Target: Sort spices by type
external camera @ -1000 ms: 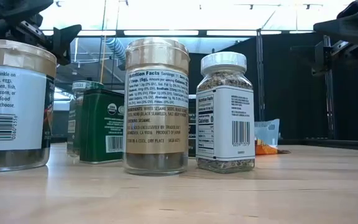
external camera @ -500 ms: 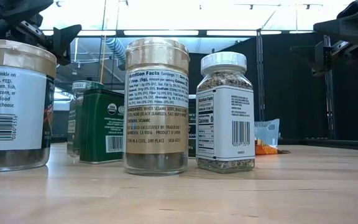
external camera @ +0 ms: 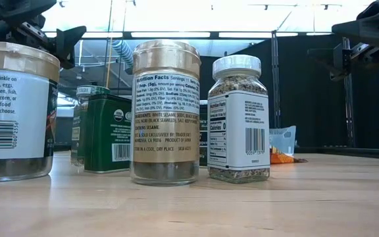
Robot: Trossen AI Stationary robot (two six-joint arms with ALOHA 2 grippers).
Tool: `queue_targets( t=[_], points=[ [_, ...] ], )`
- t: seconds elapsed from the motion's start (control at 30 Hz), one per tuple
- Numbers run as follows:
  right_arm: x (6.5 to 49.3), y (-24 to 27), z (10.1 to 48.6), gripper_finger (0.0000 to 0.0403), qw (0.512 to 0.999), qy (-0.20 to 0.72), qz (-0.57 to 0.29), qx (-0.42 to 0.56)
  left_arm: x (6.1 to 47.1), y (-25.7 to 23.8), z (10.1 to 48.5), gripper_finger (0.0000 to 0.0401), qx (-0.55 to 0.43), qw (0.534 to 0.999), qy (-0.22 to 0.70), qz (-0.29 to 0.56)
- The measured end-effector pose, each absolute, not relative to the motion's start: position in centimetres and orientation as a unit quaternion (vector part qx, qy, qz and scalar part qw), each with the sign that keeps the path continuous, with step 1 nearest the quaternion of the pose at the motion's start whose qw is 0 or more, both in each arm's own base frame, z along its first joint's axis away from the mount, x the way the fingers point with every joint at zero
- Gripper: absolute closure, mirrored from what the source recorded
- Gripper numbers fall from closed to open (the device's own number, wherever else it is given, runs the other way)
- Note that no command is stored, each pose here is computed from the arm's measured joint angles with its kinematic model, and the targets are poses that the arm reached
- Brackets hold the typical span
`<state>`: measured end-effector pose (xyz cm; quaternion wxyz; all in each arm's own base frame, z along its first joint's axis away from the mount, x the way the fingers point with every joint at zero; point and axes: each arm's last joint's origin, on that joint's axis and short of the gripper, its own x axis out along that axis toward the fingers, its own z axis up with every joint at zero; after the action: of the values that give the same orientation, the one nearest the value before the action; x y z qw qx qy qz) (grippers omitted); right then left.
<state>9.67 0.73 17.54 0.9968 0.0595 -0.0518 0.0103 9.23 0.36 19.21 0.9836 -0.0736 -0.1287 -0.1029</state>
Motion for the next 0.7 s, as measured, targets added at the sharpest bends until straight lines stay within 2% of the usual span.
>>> queue_targets(
  t=[0.7],
  points=[
    [9.67, 0.73, 17.52, 0.0053, 0.997, -0.052, 0.010, 0.059, 9.12, 0.35, 19.56, 0.0072, -0.069, 0.981, -0.147, -0.104]
  ],
)
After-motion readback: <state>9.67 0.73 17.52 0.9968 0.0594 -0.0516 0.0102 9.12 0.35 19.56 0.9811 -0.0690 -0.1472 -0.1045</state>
